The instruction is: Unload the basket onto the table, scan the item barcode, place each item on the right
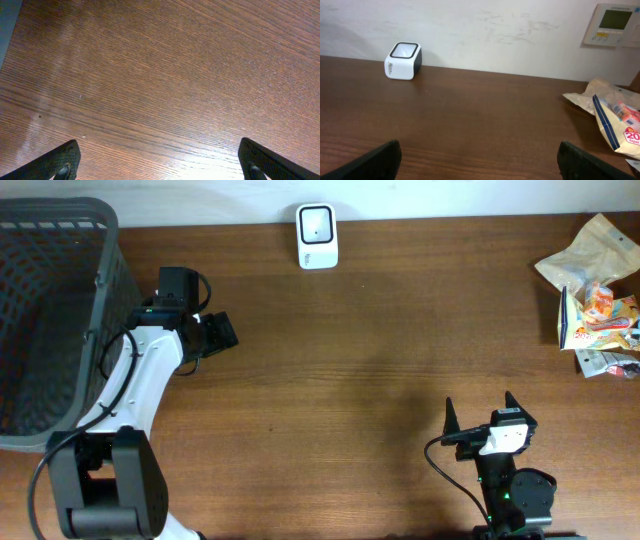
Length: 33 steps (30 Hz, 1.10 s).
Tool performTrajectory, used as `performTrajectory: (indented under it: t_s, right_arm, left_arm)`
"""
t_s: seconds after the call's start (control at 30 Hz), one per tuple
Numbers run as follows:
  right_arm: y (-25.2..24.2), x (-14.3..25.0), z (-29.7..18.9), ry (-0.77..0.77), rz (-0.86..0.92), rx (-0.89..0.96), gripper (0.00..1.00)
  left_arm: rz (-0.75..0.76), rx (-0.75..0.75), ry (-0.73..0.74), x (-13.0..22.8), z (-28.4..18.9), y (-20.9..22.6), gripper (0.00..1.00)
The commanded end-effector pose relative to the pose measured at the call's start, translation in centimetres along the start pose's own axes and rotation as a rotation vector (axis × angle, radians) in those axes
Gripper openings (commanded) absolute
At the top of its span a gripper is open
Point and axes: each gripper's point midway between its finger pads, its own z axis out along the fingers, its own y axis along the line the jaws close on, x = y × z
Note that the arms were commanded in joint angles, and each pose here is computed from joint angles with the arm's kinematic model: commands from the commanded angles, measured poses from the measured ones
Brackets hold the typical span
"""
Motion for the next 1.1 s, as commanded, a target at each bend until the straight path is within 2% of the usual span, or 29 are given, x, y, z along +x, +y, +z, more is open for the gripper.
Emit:
performTrajectory:
  t_s: [0.0,0.2,0.33,0.4,0.47,0.57,0.63,0.73,0.83,1.07]
  right_arm:
    - [-0.4,0.3,0.0,0.004,0.012,0.022,0.98]
    - [-0.4,0.3,0.0,0.004,0.012,0.022,0.98]
    - [-0.4,0.3,0.0,0.004,0.012,0.022,0.98]
    - [-0.4,0.3,0.0,0.004,0.012,0.022,0.98]
    - [-0.4,0.3,0.0,0.004,0.012,0.023,0.98]
    - [-0.4,0.3,0.0,0.004,0.012,0.022,0.98]
    - [-0.4,0.3,0.0,0.004,0.012,0.022,0.98]
    - [-0.4,0.3,0.0,0.004,0.012,0.022,0.98]
    - [-0.4,0.3,0.0,0.004,0.012,0.022,0.98]
    - [-0.4,0.3,0.0,0.004,0.012,0.022,0.98]
  left_arm:
    - [-0.009,0.002,-0.033,-0.8,-0.9,0.0,0.99]
    - [0.022,0.0,-0.018,0.1,-1.8,-0.2,0.99]
    - [0.34,0.072,-0.115,0.8,-5.6,-4.0,0.99]
    - [0.424,0.091,-0.156,1.2,-7.3,-4.8,0.99]
    - [0.42,0.097,-0.174,2.3,-8.4,-4.0,0.99]
    - [0.412,0.14,-0.279,3.4,-9.6,-3.3,0.99]
    - [0.454,0.181,-0.383,5.1,-10.7,-2.5,0.99]
    - [0.428,0.239,-0.582,8.8,-12.6,0.0,0.99]
    - [0.409,0.278,-0.717,11.9,-13.5,1.9,0.99]
    - [0.413,0.319,-0.917,12.8,-13.4,2.4,0.99]
